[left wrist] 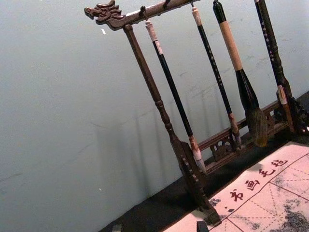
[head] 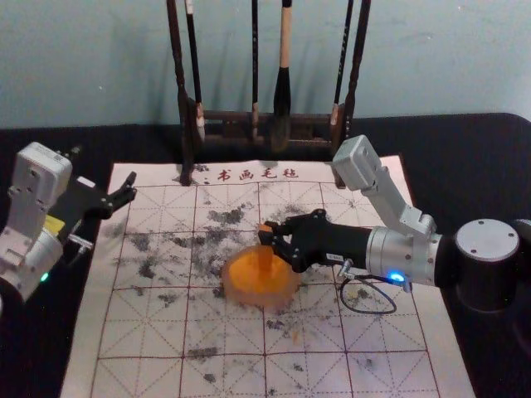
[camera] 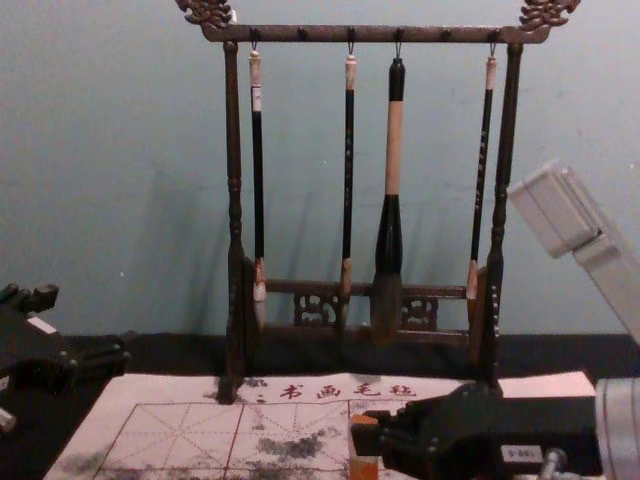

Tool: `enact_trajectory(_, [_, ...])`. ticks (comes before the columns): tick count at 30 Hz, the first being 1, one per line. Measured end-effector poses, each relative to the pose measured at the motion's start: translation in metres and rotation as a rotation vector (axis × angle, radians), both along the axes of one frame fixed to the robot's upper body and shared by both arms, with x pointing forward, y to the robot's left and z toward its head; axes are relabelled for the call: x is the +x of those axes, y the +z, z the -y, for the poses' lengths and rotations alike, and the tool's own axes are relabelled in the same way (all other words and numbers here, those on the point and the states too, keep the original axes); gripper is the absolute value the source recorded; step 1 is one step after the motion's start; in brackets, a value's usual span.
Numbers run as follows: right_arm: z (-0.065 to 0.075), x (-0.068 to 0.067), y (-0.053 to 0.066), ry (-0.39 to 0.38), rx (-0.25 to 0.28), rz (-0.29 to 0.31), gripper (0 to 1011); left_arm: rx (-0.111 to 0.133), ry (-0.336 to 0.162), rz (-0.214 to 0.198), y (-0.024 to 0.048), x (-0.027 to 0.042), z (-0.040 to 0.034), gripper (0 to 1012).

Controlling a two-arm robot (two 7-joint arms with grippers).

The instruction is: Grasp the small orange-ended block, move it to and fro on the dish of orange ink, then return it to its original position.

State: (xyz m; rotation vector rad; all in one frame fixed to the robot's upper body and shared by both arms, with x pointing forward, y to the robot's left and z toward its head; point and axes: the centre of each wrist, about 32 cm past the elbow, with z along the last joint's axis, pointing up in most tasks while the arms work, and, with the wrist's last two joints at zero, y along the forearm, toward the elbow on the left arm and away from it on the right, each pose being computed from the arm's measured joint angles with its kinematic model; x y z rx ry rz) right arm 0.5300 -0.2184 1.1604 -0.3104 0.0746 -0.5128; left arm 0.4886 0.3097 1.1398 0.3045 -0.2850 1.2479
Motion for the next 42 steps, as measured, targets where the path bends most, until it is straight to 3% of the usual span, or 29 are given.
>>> enact_trajectory(19, [0.011,-0.013,0.001,0.02,-0.006,0.004,119,0.0,0.0,0.0,0.0,0.0,0.0,1001])
enact_trajectory(42, [-0.002,-0.017,-0.004,0.054,0.007,-0.011,119,0.0,0.0,0.0,0.0,0.0,0.0,1001])
